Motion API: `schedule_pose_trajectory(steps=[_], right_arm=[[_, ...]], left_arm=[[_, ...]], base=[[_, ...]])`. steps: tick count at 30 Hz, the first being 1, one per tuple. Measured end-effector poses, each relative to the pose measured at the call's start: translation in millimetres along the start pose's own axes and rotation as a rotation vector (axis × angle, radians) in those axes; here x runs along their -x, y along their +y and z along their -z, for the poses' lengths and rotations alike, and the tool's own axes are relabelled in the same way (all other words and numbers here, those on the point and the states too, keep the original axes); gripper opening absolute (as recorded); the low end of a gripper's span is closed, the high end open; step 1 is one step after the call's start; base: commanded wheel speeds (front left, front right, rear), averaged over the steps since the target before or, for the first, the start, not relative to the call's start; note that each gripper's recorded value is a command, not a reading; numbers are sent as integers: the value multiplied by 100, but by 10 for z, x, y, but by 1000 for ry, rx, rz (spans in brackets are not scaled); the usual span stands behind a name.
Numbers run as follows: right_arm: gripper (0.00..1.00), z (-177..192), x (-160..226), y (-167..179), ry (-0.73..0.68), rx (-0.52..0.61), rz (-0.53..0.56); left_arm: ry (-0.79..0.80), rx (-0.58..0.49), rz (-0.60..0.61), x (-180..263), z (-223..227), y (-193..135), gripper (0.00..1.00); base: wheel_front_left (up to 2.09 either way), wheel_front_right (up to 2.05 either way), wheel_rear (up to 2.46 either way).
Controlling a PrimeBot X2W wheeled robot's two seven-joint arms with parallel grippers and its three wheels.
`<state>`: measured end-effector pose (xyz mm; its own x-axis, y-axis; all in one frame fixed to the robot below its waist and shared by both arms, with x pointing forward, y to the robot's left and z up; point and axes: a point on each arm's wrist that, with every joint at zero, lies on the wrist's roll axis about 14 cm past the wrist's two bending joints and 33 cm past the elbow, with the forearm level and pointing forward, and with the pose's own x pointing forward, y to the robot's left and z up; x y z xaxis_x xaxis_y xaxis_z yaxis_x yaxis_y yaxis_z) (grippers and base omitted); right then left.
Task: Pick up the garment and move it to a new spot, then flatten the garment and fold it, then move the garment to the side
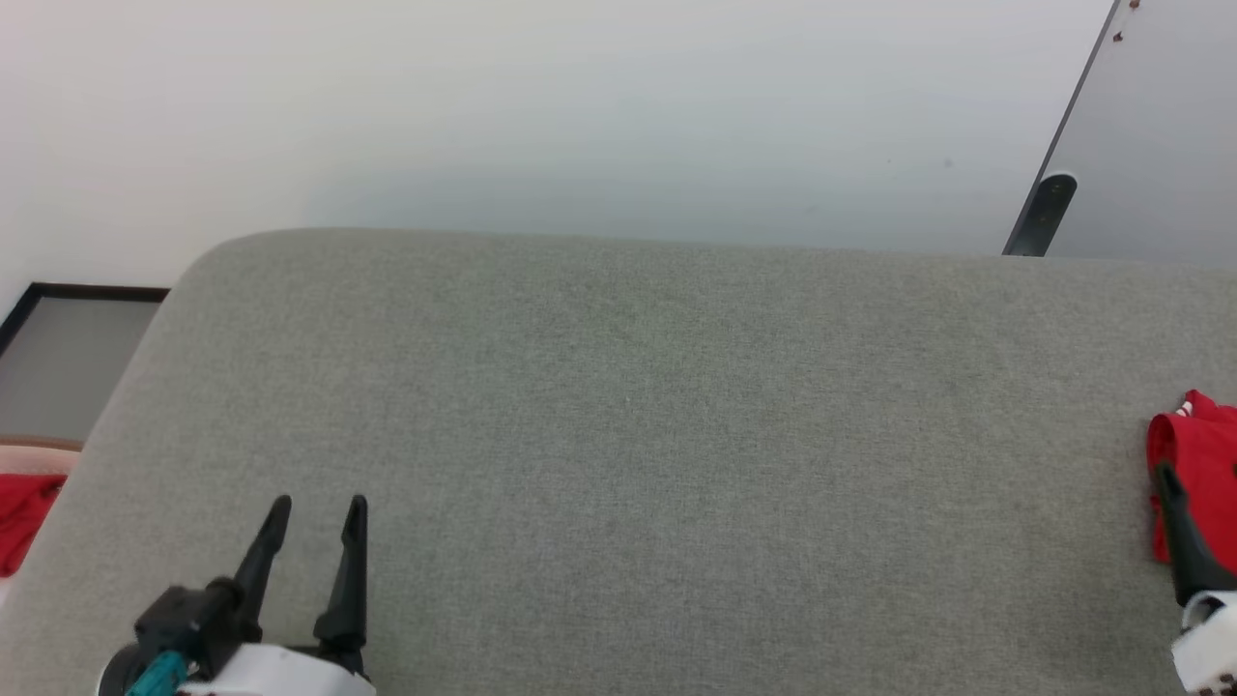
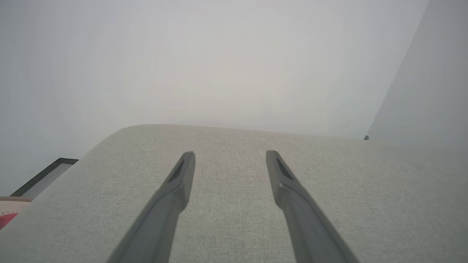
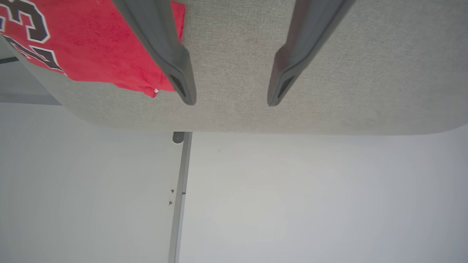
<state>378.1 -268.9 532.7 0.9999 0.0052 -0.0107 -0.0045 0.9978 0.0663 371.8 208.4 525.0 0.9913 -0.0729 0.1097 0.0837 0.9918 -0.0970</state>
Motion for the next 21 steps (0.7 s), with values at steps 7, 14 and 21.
schedule_pose_trajectory(steps=[7,14,21], right_arm=[[100,-44,215,-70,-5,-10,33],[100,-80,274,-81,-5,-13,42],[100,-98,297,-100,-8,-15,51]], left_arm=[[11,29,5,110,40,-39,100],[-4,30,25,93,-24,-89,100],[-13,36,36,88,-55,-127,100]], base=[[0,0,0],[0,0,0],[0,0,0]])
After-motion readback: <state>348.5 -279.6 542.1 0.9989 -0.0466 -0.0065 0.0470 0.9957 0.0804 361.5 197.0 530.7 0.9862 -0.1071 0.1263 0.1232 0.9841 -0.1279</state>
